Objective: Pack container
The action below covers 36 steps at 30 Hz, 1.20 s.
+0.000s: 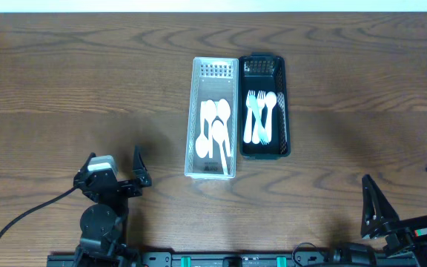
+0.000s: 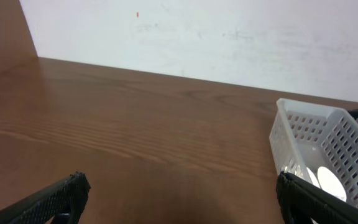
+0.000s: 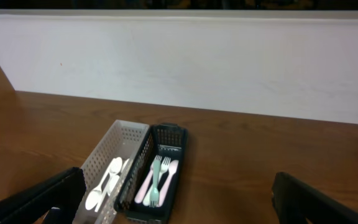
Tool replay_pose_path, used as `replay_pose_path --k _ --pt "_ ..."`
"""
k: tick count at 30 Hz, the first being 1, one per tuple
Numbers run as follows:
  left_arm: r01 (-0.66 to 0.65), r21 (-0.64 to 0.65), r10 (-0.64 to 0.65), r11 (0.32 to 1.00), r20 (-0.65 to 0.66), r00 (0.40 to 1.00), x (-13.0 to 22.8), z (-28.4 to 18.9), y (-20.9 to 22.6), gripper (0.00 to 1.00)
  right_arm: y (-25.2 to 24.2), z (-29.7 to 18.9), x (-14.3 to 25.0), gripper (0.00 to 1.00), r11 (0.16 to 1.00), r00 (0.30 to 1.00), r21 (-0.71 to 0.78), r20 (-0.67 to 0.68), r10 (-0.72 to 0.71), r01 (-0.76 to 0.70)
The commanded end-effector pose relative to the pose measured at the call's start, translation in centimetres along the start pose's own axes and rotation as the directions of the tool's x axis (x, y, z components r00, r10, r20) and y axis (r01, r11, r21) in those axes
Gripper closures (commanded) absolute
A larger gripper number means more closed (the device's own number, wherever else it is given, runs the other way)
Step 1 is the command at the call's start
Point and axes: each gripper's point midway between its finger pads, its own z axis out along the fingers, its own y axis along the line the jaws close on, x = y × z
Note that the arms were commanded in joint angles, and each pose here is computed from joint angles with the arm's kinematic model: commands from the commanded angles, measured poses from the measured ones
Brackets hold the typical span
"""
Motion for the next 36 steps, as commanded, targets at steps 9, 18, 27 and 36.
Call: replay_pose_path --k 9,18,27,36 --pt "0.005 -0.005 -0.005 1.000 0.011 1.000 1.8 0.2 0.4 0.02 0.2 -0.1 0.0 0.01 1.000 1.000 -0.009 0.001 -0.014 0.014" --pt "-0.012 -0.013 0.012 1.000 -0.043 0.999 4.4 0.8 0.6 0.02 0.2 -0.1 0.0 0.01 1.000 1.000 -0.009 0.001 -0.013 0.013" --pt "-0.011 -0.013 0.011 1.000 -0.040 0.999 4.4 0.9 0.6 0.02 0.2 -0.1 0.0 0.01 1.000 1.000 -0.009 0.001 -0.013 0.013" --pt "-0.011 -0.013 0.011 1.000 -0.040 0.999 4.4 0.9 0.6 0.02 0.2 -0.1 0.0 0.01 1.000 1.000 -0.009 0.001 -0.013 0.013"
